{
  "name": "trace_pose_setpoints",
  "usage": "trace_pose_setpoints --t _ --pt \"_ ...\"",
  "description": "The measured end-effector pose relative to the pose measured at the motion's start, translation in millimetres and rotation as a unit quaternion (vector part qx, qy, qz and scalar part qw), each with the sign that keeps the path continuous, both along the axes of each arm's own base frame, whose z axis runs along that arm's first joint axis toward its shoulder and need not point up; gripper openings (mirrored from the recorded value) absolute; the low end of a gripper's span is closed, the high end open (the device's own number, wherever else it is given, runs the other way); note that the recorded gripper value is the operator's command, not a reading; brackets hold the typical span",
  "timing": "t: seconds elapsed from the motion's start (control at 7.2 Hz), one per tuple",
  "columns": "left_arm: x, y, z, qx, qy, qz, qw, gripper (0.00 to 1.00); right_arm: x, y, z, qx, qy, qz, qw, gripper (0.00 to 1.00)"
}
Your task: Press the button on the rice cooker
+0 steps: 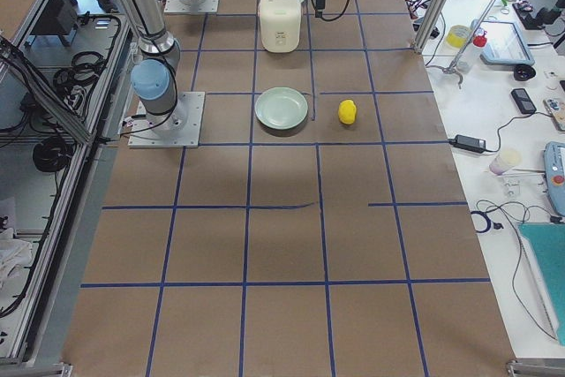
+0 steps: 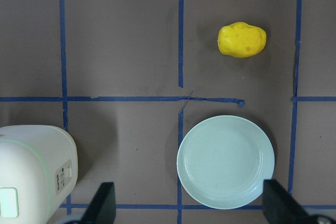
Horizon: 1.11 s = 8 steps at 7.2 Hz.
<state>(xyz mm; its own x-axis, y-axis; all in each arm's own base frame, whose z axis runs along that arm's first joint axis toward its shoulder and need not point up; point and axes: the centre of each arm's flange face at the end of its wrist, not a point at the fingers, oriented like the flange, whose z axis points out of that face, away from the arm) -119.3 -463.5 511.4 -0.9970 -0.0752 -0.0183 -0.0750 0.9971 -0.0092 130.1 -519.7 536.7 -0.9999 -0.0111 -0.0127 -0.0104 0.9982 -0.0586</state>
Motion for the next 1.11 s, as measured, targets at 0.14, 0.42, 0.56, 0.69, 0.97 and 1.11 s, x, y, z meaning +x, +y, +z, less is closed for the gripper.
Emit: trace_pose_setpoints --t 0.14,0.42,0.56,0.69,0.97,1.11 --pt "0.0 0.0 0.0 0.0 0.0 0.0 1.0 1.0 0.9 1.6 -1.6 0.006 0.002 0.001 1.0 1.0" --pt "0.0 0.0 0.0 0.0 0.0 0.0 1.0 1.0 2.2 1.8 -3.9 0.012 0.0 0.001 0.9999 0.97" --pt "0.0 0.0 0.0 0.0 0.0 0.0 1.0 1.0 2.8 1.6 -4.3 0.013 -0.002 -0.011 0.9999 0.91" --pt "0.0 0.0 0.0 0.0 0.0 0.0 1.0 1.0 5.1 1.5 -5.7 0.014 -0.006 -0.033 0.9993 0.9" --pt "0.0 0.0 0.0 0.0 0.0 0.0 1.0 1.0 24.5 6.0 -9.9 0.017 -0.009 -0.052 0.9984 0.77" --pt "0.0 0.0 0.0 0.0 0.0 0.0 1.0 1.0 46.9 11.6 -13.4 0.021 -0.009 -0.06 0.9979 0.54"
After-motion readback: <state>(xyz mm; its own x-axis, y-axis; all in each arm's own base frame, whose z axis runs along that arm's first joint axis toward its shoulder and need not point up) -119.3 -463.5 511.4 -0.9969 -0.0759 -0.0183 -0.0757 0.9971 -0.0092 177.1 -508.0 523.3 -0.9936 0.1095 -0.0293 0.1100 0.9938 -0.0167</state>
